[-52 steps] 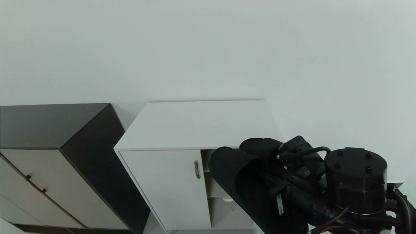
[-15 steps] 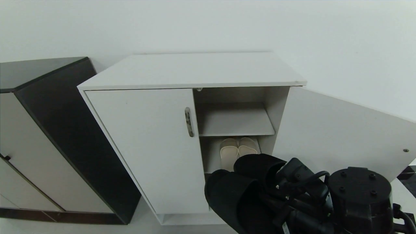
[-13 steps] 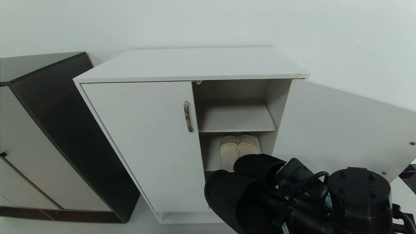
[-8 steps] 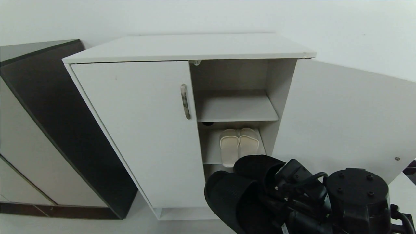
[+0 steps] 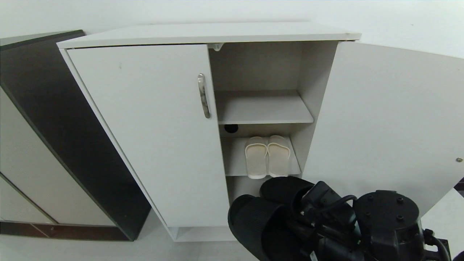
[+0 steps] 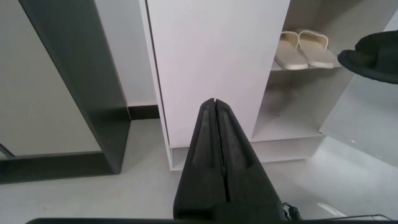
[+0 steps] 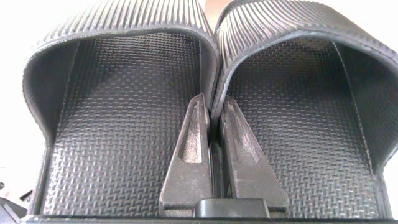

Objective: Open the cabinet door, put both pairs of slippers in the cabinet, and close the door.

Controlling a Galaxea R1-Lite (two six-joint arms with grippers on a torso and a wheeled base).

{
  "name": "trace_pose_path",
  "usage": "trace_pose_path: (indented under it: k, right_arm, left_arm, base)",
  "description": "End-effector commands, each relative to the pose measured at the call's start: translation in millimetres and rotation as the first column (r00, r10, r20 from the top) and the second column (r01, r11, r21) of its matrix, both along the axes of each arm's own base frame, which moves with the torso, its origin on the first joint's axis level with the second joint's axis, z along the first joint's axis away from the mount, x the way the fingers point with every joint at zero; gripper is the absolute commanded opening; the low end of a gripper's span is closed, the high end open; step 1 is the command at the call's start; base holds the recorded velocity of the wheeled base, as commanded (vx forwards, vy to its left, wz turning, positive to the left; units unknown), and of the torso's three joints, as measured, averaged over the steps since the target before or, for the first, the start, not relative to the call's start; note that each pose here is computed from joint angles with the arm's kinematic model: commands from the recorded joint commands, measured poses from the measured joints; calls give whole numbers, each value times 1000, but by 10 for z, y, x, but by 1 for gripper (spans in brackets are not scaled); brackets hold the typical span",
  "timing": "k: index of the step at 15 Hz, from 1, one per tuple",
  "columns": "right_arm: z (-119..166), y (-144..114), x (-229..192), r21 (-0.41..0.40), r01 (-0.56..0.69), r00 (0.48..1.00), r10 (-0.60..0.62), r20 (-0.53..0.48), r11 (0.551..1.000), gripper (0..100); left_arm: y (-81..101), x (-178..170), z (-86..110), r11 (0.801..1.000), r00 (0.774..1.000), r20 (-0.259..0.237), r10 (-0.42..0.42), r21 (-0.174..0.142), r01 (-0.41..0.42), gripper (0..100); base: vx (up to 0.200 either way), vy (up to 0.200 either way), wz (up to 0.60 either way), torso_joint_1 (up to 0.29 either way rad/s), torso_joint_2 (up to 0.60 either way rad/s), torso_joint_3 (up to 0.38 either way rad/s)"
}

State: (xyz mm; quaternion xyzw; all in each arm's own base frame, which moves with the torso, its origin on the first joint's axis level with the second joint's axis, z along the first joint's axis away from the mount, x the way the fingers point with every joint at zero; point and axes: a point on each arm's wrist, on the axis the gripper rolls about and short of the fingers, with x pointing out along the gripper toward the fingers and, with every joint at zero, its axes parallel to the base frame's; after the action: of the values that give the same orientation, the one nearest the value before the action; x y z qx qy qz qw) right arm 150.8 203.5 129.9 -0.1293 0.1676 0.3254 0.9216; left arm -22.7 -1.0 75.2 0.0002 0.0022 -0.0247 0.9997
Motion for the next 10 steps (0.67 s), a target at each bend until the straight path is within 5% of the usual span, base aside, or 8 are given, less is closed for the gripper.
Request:
trace_pose_path:
  k: [1, 3, 7, 10]
  right_arm:
    - [-41, 26, 15, -12, -1, 1000, 1, -8, 1000, 0]
    - [-80, 100, 36, 2, -3, 1000, 3, 9, 1000, 0]
    - [-130, 634, 487, 23, 357, 926, -357, 122, 934, 0]
    - [293, 780, 584, 107, 408, 908, -415, 55, 907, 0]
  left_arm:
    - [0, 0, 0, 1000, 1000, 0, 0, 0, 0, 0]
    - [0, 0, 0, 1000, 1000, 0, 0, 0, 0, 0]
    - [0, 0, 0, 1000, 1000, 0, 0, 1, 0, 0]
    - [0, 0, 0, 1000, 1000, 0, 0, 3, 0, 0]
  base:
    - [0, 0, 0, 0, 0, 0]
    - [0, 0, 0, 0, 0, 0]
    - [0, 0, 0, 0, 0, 0]
    - [0, 0, 0, 0, 0, 0]
